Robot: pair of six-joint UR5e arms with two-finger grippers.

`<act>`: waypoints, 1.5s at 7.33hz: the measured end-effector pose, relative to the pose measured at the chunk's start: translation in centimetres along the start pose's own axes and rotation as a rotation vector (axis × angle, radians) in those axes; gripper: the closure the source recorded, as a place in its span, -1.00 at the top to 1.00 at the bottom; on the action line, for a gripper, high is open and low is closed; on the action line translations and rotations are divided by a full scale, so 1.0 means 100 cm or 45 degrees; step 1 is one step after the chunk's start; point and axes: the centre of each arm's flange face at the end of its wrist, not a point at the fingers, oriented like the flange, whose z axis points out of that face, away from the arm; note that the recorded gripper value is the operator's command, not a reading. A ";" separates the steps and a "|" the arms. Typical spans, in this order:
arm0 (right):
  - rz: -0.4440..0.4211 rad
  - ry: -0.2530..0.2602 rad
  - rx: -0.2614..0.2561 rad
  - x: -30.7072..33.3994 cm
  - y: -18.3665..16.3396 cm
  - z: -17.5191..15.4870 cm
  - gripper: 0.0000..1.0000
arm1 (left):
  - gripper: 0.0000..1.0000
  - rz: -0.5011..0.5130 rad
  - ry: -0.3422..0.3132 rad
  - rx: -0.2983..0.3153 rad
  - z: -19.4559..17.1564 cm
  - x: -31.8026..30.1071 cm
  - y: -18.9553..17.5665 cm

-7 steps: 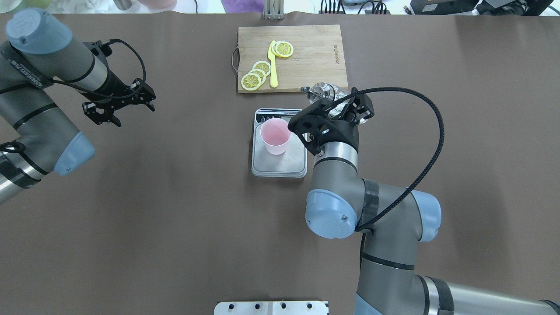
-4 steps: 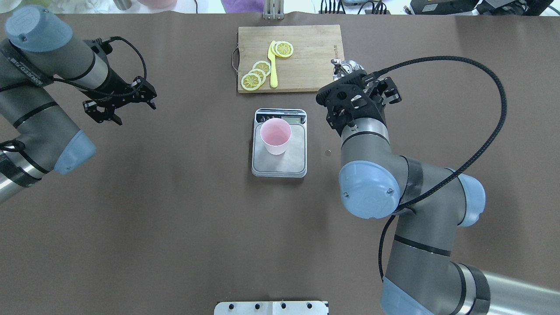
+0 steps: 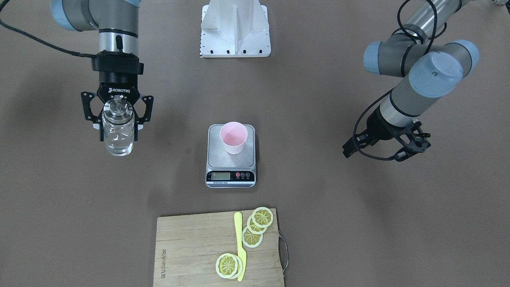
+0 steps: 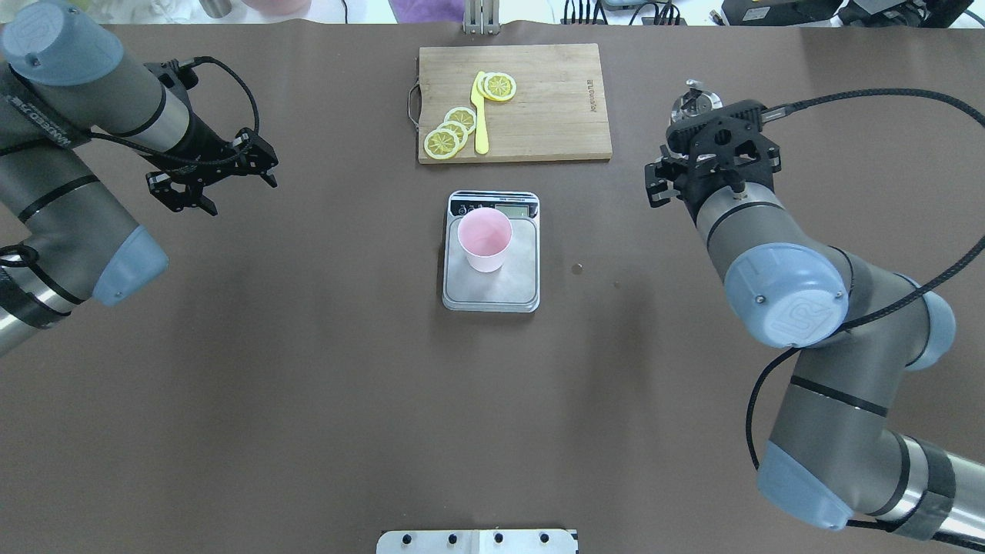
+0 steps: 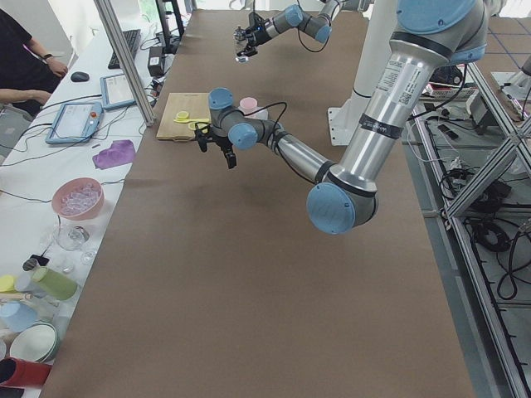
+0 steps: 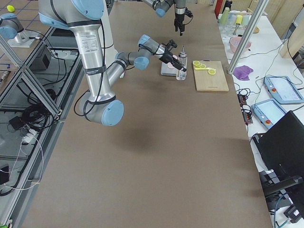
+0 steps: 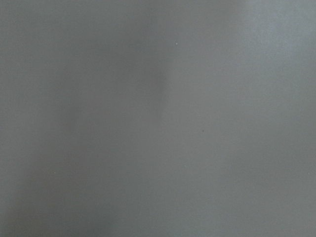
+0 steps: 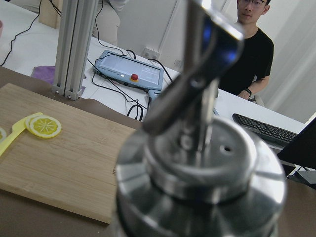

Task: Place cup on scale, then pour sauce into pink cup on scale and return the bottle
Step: 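Carry the sauce bottle with the right gripper away from the scale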

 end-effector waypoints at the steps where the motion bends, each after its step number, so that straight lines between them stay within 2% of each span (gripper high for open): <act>1: 0.048 -0.007 0.001 0.026 0.009 0.007 -1.00 | 0.97 0.004 0.008 0.002 -0.004 0.002 0.002; 3: 0.162 -0.033 -0.021 0.067 0.018 0.017 -1.00 | 0.97 0.006 0.014 0.009 -0.009 0.000 0.000; 5: 0.218 -0.049 -0.037 0.104 0.037 0.029 -1.00 | 0.97 0.004 0.016 0.017 -0.013 -0.003 -0.004; 8: 0.329 -0.135 -0.008 0.170 0.080 0.066 -1.00 | 0.97 0.001 0.021 0.024 -0.017 -0.005 -0.006; 10: 0.468 -0.183 -0.028 0.192 0.088 0.078 -1.00 | 0.97 0.000 0.024 0.025 -0.019 -0.005 -0.006; 11: 0.504 -0.181 -0.043 0.198 0.093 0.083 -1.00 | 0.97 0.001 0.027 0.026 -0.020 -0.004 -0.005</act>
